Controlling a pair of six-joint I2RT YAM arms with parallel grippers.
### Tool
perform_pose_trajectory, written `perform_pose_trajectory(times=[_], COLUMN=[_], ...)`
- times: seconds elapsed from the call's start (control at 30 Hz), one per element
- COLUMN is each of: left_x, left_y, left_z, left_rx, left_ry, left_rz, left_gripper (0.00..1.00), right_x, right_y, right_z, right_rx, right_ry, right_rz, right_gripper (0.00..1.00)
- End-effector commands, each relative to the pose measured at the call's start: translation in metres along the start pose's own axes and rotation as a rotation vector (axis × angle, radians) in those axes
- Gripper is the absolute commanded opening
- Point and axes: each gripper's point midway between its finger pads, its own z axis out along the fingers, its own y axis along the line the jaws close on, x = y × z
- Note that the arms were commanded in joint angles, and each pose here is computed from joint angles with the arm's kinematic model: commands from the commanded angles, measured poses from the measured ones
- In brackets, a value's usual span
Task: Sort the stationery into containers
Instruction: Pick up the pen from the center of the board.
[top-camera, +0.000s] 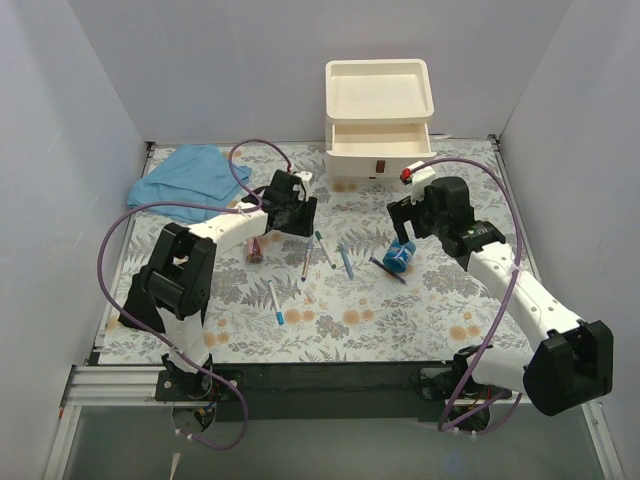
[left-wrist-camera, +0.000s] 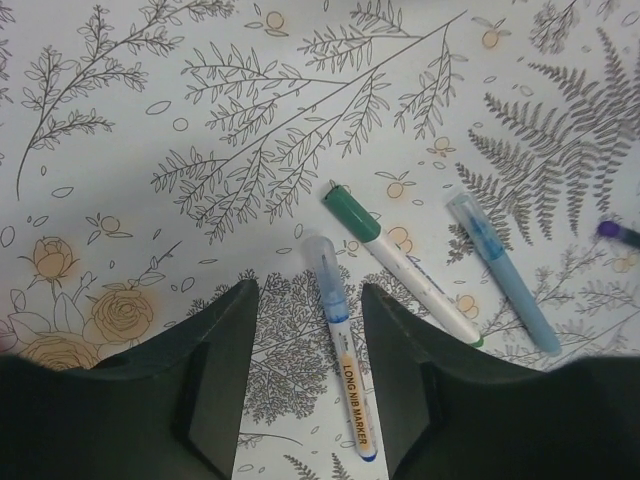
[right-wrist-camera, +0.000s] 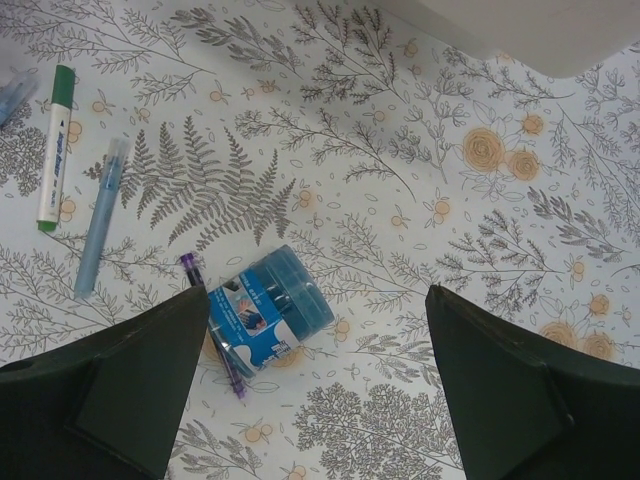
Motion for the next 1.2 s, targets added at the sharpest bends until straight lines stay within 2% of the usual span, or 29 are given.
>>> perform_pose_trajectory(times=[0.0, 0.13, 0.5, 0.7, 0.83, 1.17], left_x=[0.015, 0.024, 0.039, 0.023, 0.017, 0.040], left_y=[0.012, 0.017, 0.002, 0.008, -0.004, -0.033], left_z=[0.008, 0.017, 0.024, 0.009, -0.004, -0.007], left_rx=[-0.071, -0.111, -0.119, -0.177, -0.129, -0.066], left_ry=[0.035, 0.057, 0.086, 0.035, 0.035, 0.079], left_rz=[0.035, 0.058, 0.134, 0.154, 0.130, 0.158], left_gripper=[0.47, 0.47, 0.46, 0.46, 0.45, 0.45], right_x=[-0.014, -0.013, -0.002, 0.000, 0.003, 0.002], right_y=[-0.005, -0.012, -0.017, -0.028, -0.027, -0.028], right_z=[-0.009, -0.012, -0.003, 0.000, 0.003, 0.006], right_rx=[0.001, 0.018, -0.008, 0.008, -0.002, -0.004], right_ry=[-0.069, -0.076, -0.063, -0.057, -0.049, -0.060], right_rz=[0.019, 0.042, 0.060, 0.081, 0.099, 0.112], right_gripper=[0.98, 0.98, 0.98, 0.98, 0.98, 0.98])
